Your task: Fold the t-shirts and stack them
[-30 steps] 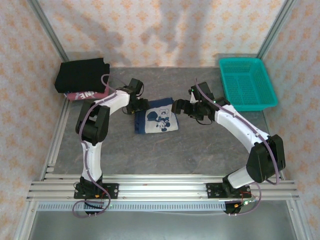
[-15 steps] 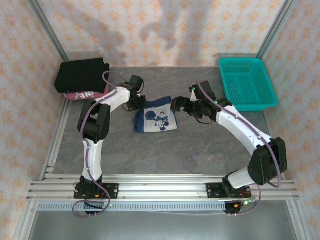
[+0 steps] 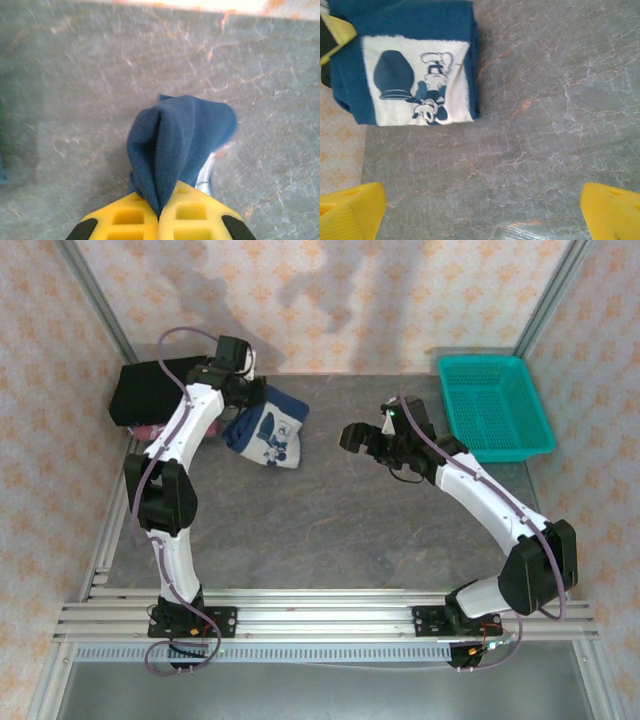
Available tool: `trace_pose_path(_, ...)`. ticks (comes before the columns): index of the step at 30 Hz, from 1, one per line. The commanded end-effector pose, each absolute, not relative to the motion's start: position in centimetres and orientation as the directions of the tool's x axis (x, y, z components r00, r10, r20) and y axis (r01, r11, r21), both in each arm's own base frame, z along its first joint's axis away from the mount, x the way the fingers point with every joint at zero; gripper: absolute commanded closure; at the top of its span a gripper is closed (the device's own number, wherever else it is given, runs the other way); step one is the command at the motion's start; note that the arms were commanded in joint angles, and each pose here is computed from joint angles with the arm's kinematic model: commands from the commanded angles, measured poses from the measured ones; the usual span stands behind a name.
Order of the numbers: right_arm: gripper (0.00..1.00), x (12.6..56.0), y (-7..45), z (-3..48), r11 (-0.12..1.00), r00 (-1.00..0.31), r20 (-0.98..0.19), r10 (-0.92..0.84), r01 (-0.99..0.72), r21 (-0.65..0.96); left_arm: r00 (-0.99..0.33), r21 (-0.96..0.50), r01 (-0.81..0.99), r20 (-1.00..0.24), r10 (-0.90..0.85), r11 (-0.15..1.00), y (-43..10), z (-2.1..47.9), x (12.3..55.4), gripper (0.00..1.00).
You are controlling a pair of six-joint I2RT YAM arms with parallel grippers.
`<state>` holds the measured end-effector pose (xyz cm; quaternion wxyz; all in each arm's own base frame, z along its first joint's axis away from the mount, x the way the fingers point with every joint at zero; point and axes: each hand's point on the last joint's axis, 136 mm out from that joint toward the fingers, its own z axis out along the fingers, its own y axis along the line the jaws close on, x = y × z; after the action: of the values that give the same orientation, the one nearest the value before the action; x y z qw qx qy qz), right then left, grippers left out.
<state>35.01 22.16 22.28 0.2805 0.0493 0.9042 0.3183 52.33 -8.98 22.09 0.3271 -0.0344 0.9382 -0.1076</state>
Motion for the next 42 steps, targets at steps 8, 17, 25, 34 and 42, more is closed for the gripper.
trace_pose_path(8, 0.01, 36.7, 23.6, 25.3, 0.754, -0.806, -0.513, 0.297, -0.131, 0.643, -0.67, -0.133, 0.062, -0.74, -0.057, 0.989, -4.5, 31.6, 53.6, 1.0)
trace_pose_path(17, 0.01, 38.1, 24.5, 25.1, 0.757, -0.818, -0.504, 0.277, -0.138, 0.639, -0.546, -0.165, 0.023, -0.829, -0.126, 0.986, -0.2, 37.2, 55.3, 1.0)
trace_pose_path(25, 0.01, 39.8, 26.1, 24.5, 0.735, -0.834, -0.481, 0.27, -0.144, 0.663, -0.439, -0.179, -0.057, -0.879, -0.185, 0.982, 4.7, 40.6, 55.3, 1.0)
trace_pose_path(34, 0.0, 40.7, 27.0, 23.6, 0.74, -0.85, -0.47, 0.239, -0.154, 0.654, -0.377, -0.204, -0.08, -0.9, -0.219, 0.976, 7.5, 42.8, 54.4, 1.0)
trace_pose_path(42, 0.0, 41.2, 27.3, 23.4, 0.744, -0.856, -0.463, 0.229, -0.153, 0.65, -0.363, -0.223, -0.117, -0.897, -0.251, 0.968, 10.3, 42.8, 54.1, 1.0)
